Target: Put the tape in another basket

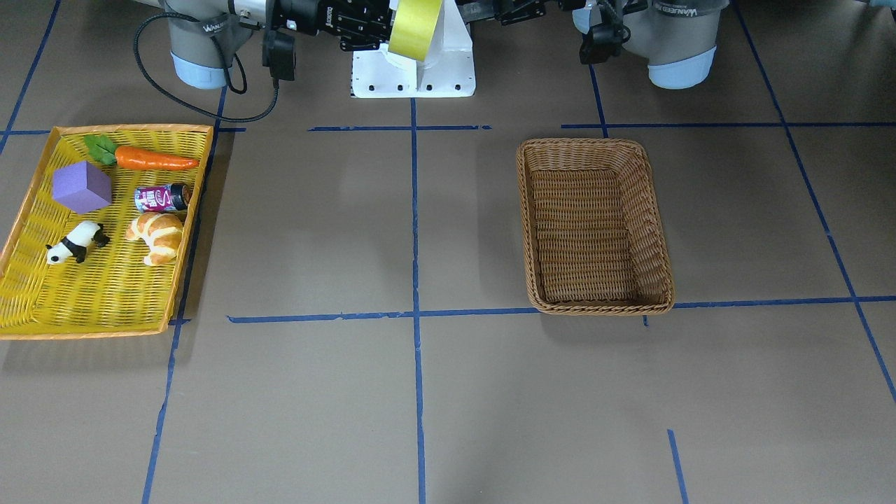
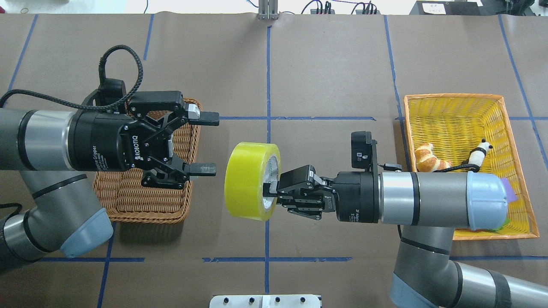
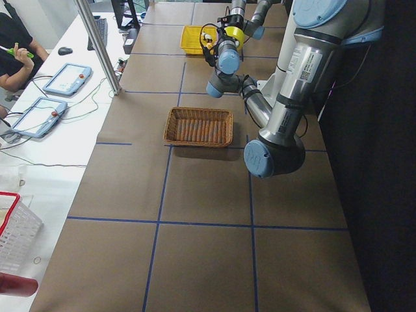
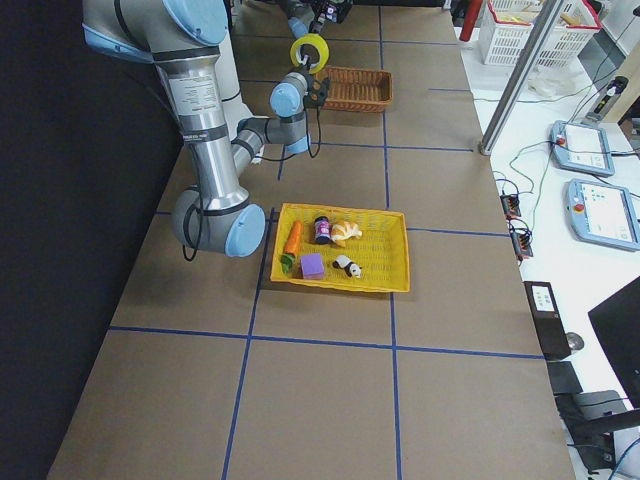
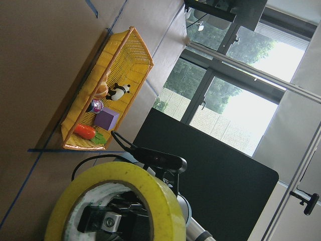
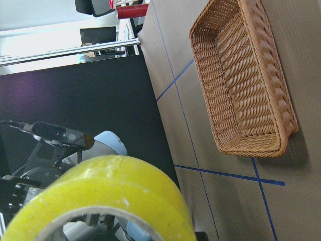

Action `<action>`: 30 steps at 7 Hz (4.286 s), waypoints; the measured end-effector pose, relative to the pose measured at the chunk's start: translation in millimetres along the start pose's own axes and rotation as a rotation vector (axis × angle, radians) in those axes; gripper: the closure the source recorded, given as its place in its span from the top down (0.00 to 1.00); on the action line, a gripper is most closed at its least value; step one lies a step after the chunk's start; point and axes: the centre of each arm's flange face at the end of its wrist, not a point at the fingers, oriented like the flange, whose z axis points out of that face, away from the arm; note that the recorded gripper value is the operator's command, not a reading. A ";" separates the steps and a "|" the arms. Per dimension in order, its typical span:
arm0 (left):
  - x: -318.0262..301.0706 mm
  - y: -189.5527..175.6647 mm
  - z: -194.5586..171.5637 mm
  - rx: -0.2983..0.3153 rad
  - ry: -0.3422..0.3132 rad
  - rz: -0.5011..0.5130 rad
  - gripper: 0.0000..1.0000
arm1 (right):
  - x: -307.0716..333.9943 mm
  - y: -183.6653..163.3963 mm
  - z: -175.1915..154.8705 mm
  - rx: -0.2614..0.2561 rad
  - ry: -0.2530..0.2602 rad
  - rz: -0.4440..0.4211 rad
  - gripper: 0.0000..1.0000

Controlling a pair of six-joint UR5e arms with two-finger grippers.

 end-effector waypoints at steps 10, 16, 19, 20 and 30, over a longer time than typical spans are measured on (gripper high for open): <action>-9.8 11.4 19.5 -0.019 0.012 -0.026 0.93 | -1.8 9.7 26.8 -0.019 -0.020 0.006 0.04; -12.1 11.2 20.3 -0.019 0.003 -0.023 0.00 | -3.6 11.6 25.7 -0.025 -0.032 0.004 0.99; -12.6 11.5 18.8 -0.021 0.000 -0.029 0.00 | -5.2 12.7 25.6 -0.013 -0.044 0.008 0.99; -11.8 10.8 16.0 -0.018 -0.001 -0.026 0.00 | -5.5 12.9 25.3 -0.013 -0.045 0.008 0.99; -11.6 -105.3 -14.3 0.236 -0.582 0.294 0.00 | -76.5 -181.2 -91.6 0.354 0.751 -0.393 1.00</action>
